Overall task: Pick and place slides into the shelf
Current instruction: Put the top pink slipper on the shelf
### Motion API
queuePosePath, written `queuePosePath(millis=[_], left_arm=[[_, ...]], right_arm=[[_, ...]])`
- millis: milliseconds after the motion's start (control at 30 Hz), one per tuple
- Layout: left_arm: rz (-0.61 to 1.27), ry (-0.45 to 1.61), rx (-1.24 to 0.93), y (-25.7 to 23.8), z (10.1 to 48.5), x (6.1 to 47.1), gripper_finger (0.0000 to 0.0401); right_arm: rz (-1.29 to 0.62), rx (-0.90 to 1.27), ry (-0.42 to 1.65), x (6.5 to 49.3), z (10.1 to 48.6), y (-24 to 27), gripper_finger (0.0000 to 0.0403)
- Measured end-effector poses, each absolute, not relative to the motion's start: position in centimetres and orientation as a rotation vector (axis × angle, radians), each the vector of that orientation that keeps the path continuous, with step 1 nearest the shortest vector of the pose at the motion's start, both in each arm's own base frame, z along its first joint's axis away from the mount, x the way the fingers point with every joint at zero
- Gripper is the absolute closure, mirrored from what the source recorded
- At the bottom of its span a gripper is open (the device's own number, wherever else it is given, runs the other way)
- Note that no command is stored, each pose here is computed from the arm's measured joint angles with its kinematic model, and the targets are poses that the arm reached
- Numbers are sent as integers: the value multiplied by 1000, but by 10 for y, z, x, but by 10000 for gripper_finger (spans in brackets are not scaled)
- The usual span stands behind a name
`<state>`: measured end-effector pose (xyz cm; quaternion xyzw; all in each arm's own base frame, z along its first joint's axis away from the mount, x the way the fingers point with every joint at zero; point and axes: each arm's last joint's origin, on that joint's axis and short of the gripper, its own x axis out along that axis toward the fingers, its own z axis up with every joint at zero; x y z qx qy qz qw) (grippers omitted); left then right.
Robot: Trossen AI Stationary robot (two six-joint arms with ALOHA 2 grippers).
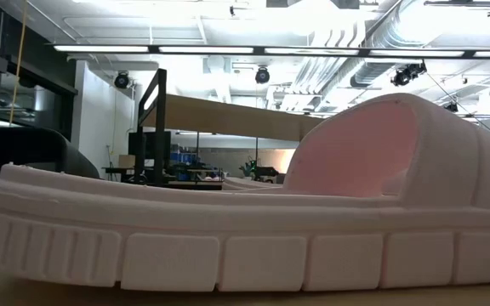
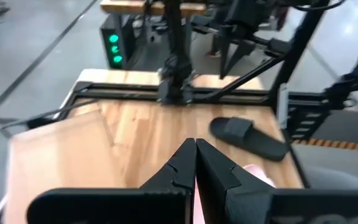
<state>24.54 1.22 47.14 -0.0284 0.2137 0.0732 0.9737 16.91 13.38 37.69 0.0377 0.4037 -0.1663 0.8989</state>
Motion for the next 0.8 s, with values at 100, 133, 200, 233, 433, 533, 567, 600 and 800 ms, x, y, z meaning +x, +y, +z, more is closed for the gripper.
queuePosePath(millis=[100, 133, 200, 233, 433, 533, 567, 600, 800], left_arm=[[153, 470, -57, 12, 466, 251, 400], [141, 481, -57, 10, 463, 254, 400], [113, 497, -53, 4, 459, 260, 400], [98, 505, -50, 1, 457, 264, 400], [5, 557, -7, -23, 444, 281, 400], [-23, 563, 2, -31, 443, 282, 400], [-29, 562, 4, -33, 443, 282, 400], [-34, 562, 6, -35, 443, 282, 400], [-36, 561, 10, -37, 442, 282, 400]], right_arm=[[-343, 94, 841, 172, 364, 128, 402], [-340, 100, 838, 172, 361, 127, 402], [-329, 108, 832, 173, 354, 123, 402], [-324, 115, 827, 173, 351, 121, 402], [-219, 213, 854, 178, 329, 114, 401], [-187, 252, 876, 182, 315, 112, 386], [-189, 257, 883, 184, 310, 111, 377], [-195, 257, 891, 184, 304, 110, 365], [-215, 296, 920, 191, 273, 103, 278]])
